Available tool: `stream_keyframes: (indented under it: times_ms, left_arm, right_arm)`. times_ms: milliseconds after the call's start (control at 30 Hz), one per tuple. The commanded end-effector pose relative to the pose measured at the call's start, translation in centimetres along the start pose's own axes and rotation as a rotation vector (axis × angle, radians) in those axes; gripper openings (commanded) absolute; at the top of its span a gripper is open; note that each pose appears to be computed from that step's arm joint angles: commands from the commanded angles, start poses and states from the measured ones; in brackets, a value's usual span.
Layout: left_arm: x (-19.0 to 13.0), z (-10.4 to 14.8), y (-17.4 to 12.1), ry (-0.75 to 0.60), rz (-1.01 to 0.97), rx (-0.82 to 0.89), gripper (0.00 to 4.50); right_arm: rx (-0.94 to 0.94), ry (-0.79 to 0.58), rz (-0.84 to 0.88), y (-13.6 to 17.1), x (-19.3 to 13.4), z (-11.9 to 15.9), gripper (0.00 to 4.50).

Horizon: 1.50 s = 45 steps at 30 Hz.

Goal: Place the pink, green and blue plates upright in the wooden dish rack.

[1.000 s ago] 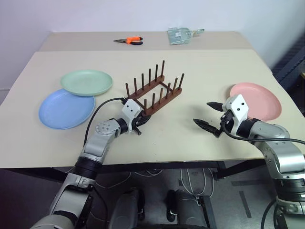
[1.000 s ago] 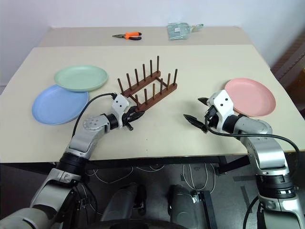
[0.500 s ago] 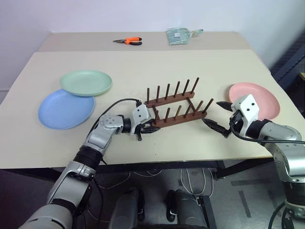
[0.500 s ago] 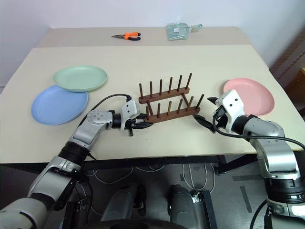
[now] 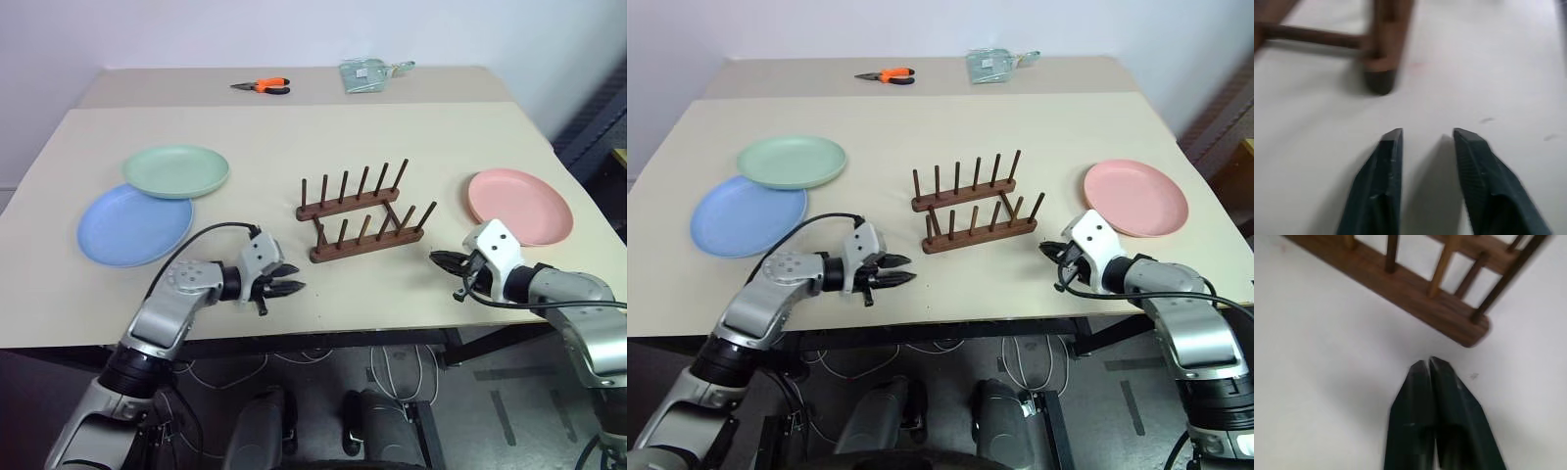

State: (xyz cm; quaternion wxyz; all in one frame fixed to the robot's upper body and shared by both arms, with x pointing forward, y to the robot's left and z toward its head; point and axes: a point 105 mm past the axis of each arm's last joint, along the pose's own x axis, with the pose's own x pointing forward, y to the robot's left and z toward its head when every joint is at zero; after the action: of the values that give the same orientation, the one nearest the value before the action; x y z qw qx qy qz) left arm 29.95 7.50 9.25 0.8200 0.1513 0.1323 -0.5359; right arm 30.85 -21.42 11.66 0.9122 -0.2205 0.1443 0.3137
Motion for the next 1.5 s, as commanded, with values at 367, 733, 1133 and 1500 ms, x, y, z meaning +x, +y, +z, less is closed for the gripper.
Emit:
stream_keyframes:
  times_ms: [367,733,1133,1500]
  left_arm:
    - [3.0,-0.2,6.1,0.114,0.485,0.082,1.65]
    - [2.8,1.8,7.1,0.004,0.461,0.077,1.65]
    - [-0.2,4.8,-0.7,-0.171,0.036,0.045,1.65]
    - [0.0,5.5,-0.8,-0.179,0.055,0.059,1.65]
  right_arm:
    - [-0.024,0.048,-0.202,-1.6,6.3,0.3,0.08]
    - [-0.093,-0.007,-0.272,-5.6,4.5,2.1,1.29]
    - [-0.125,0.231,-0.417,-11.4,-1.4,-3.9,3.77]
    - [-0.178,0.246,-0.476,-13.2,-0.9,-4.9,0.04]
